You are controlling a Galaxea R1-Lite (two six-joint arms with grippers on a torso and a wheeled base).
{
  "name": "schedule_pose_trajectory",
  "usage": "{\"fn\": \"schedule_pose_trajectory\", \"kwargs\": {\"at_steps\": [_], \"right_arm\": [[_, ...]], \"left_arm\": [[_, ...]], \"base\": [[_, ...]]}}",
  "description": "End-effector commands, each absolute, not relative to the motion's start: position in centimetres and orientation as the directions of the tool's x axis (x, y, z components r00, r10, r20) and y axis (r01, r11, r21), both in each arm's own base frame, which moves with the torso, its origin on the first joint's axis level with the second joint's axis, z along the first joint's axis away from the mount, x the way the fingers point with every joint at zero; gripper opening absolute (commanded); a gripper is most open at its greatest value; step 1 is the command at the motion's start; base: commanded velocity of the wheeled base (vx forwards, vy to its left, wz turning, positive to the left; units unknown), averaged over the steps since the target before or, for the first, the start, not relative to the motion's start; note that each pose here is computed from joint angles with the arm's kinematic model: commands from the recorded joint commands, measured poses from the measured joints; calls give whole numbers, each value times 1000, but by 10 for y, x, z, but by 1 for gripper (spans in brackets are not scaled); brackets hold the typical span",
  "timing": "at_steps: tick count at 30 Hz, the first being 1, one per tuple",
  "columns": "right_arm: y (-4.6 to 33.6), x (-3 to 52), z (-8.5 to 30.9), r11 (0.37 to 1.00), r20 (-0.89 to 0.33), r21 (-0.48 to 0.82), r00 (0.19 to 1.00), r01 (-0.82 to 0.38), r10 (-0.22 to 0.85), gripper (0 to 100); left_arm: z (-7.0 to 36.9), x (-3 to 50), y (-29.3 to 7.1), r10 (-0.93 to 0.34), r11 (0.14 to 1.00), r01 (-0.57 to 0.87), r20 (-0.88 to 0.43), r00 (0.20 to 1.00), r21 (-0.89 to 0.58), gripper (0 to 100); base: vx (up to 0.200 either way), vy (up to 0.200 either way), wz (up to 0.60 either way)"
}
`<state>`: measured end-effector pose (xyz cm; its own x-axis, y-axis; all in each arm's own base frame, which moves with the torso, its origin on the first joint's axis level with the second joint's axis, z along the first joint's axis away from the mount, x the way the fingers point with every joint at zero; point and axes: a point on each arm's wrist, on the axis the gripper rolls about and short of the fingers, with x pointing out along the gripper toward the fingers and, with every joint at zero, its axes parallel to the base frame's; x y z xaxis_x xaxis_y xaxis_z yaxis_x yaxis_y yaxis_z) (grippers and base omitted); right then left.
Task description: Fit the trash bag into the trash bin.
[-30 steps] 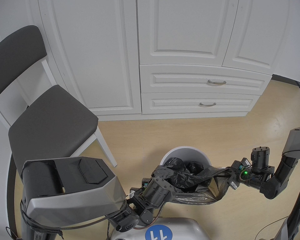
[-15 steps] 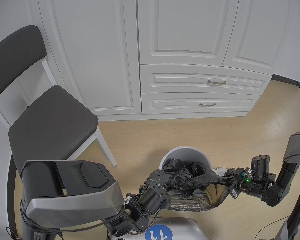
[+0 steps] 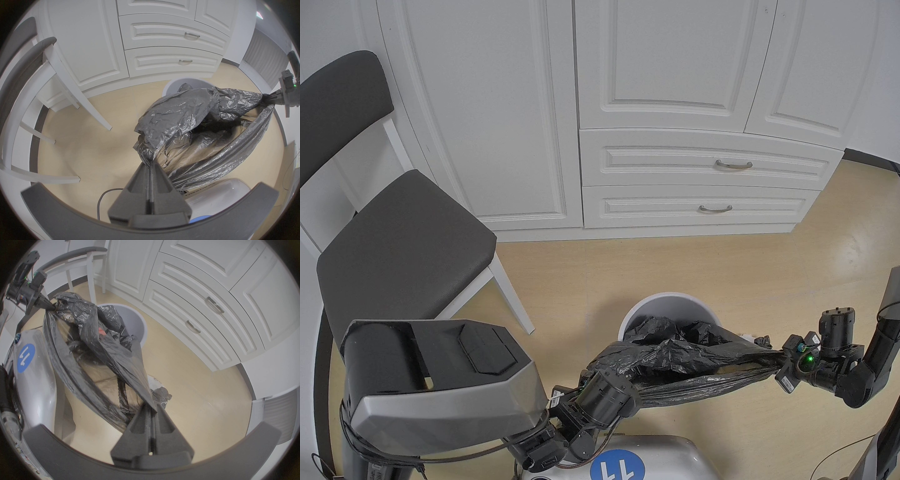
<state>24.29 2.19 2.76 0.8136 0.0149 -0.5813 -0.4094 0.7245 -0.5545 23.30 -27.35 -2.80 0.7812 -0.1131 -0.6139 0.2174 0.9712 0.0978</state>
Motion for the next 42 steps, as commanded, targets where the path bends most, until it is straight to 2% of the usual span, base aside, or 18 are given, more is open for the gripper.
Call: {"fn": "schedule_pose_trajectory", "kwargs": {"at_steps": [1,5,6,13,21,27,31,35,38,42], "right_arm": [[17,239,29,718,-582,-563,813,-409,7,0],[21,234,33,709,-574,-565,818,-421,29,0],[24,229,36,702,-570,-568,820,-430,42,0],[30,214,39,659,-579,-579,811,-480,82,0],[29,215,24,629,-634,-566,769,-533,81,0],[28,213,25,614,-638,-565,764,-551,98,0],[28,212,24,611,-639,-560,761,-559,110,0],[28,212,25,612,-638,-560,762,-558,111,0],[28,213,25,613,-636,-562,764,-555,110,0],[26,215,24,619,-637,-560,764,-550,103,0]], "left_arm": [[-28,232,-276,-120,969,226,-612,782,98,0],[-27,231,-276,-121,961,246,-611,783,124,0],[-27,229,-275,-123,953,265,-612,781,147,100],[-14,215,-277,-166,940,309,-597,785,146,100],[29,181,-276,-286,845,478,-553,783,240,100],[47,212,-295,-323,815,500,-488,811,293,100],[43,237,-308,-367,787,544,-489,792,290,100],[32,263,-317,-331,782,537,-518,789,317,100],[26,271,-318,-323,764,564,-571,755,314,100],[12,274,-318,-370,730,630,-622,690,264,100]], "base": [[0,0,0],[0,0,0],[0,0,0],[0,0,0],[0,0,0],[0,0,0],[0,0,0],[0,0,0],[0,0,0],[0,0,0]]}}
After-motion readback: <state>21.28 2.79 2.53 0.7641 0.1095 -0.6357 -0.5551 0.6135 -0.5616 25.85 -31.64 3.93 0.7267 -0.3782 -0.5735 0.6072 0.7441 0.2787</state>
